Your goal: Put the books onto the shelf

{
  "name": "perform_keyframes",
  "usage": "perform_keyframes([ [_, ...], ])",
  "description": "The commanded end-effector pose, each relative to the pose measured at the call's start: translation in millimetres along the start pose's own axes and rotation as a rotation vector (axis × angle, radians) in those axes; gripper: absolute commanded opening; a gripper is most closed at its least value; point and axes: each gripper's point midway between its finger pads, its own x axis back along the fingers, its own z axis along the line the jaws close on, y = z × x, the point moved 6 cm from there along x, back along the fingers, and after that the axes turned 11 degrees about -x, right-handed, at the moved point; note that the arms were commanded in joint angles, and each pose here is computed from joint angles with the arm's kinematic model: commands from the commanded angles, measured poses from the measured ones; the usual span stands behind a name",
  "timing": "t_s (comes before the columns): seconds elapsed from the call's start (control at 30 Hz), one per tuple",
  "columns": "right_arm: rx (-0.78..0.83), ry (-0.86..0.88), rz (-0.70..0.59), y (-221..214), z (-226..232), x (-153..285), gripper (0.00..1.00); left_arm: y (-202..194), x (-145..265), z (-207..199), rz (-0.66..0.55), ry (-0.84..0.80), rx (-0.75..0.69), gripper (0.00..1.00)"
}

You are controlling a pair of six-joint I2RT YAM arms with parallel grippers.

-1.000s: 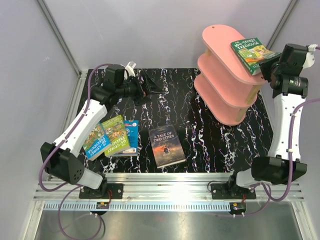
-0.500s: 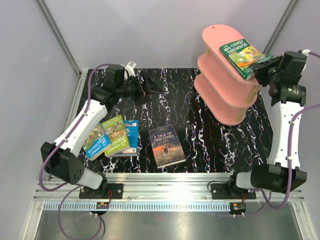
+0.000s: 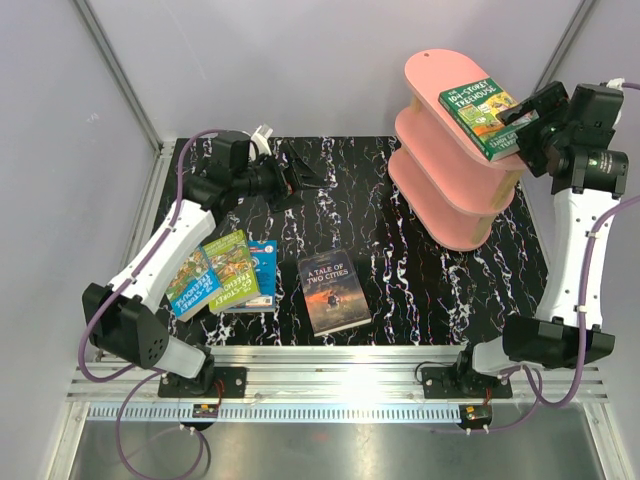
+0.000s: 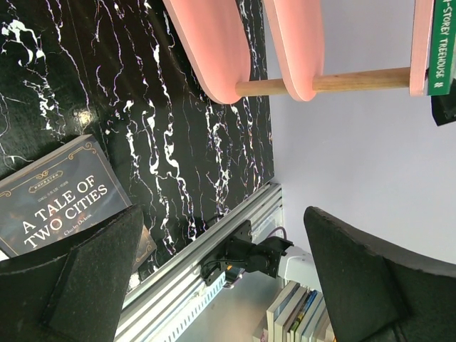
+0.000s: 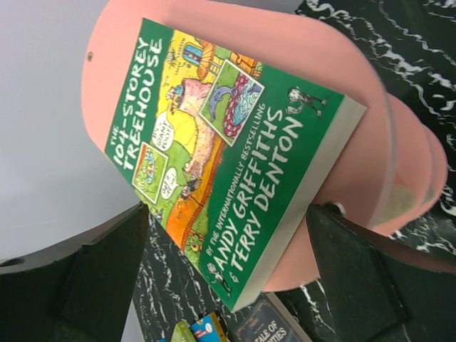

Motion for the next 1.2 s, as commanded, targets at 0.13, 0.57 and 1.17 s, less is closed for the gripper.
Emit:
perform_keyframes([
  [0.13, 0.104, -0.441, 0.061, -13.3, -70.3, 15.2, 1.0, 4.0, -4.6, 0.6, -0.009, -0.022, -0.004, 0.99],
  [0.57, 0.155, -0.361, -0.08, -10.5, -75.1, 97.5, 1.0, -25.2, -24.7, 32.0, 0.092, 0.189, 0.027, 0.98],
  [1.17, 0.37, 0.023, 0.755, -231.6, -77.3, 72.1, 1.0, -111.2, -41.4, 74.8, 0.31, 0.501, 0.054, 0.97],
])
